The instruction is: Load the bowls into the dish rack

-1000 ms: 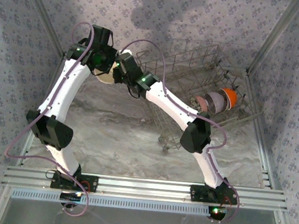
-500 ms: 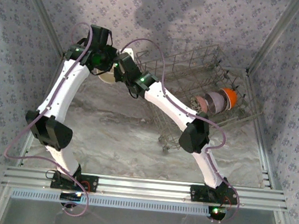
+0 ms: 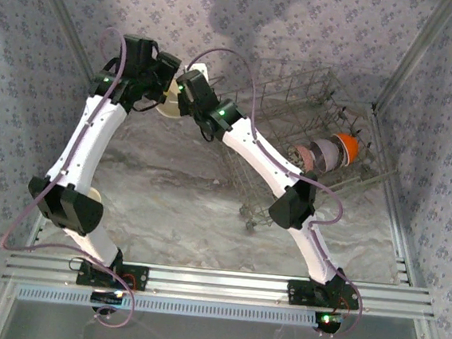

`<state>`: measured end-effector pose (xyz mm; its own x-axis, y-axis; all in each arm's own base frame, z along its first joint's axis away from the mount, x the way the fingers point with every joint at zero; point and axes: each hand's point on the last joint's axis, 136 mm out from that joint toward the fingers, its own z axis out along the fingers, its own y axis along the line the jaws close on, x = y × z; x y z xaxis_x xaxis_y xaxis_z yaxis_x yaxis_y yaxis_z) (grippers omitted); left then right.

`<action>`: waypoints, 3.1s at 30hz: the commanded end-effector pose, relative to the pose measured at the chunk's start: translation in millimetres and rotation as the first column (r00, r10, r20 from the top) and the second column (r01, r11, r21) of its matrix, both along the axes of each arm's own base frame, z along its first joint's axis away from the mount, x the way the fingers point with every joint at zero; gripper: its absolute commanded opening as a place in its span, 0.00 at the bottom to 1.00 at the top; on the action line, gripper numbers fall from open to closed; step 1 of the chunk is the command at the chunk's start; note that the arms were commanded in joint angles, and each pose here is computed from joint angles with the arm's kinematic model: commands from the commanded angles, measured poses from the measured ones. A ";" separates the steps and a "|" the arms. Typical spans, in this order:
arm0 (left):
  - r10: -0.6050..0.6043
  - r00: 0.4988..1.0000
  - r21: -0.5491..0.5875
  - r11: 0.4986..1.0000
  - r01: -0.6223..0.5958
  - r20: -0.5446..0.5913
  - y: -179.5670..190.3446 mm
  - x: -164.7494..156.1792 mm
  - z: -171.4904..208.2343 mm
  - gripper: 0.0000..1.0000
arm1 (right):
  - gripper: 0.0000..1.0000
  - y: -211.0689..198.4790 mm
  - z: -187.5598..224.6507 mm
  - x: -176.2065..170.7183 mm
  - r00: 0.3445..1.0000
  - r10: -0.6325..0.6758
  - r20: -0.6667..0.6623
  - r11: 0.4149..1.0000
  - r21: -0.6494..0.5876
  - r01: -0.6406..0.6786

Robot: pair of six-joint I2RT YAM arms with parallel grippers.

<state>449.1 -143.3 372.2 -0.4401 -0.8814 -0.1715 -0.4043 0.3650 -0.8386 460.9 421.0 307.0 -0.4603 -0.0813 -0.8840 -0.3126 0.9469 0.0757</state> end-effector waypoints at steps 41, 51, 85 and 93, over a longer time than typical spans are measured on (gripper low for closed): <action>-0.253 0.956 0.279 0.938 0.204 0.151 42.0 66.1 -25.6 0.78 | 0.00 -407.7 101.2 91.9 0.694 -0.660 0.287 0.611 -0.333 0.718; -0.319 0.947 0.319 0.902 0.291 0.039 37.5 78.2 -75.6 0.77 | 0.00 -462.5 49.8 116.2 0.622 -0.732 0.279 0.473 -0.448 0.758; -0.507 0.857 0.270 0.815 0.512 -0.094 -13.8 105.1 -142.0 0.77 | 0.00 -473.4 -56.4 144.7 0.612 -0.741 0.277 0.228 -0.753 0.617; -0.530 0.842 0.257 0.803 0.538 -0.106 -21.4 107.4 -149.8 0.77 | 0.00 -464.8 -67.0 149.1 0.642 -0.720 0.265 0.229 -0.782 0.579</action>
<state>558.1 -157.2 217.8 -0.8197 -0.4600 -0.3414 -0.1357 0.7350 -0.6644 606.9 -47.4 229.3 -0.8058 -0.2633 -0.5305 0.3407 0.5265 -0.7789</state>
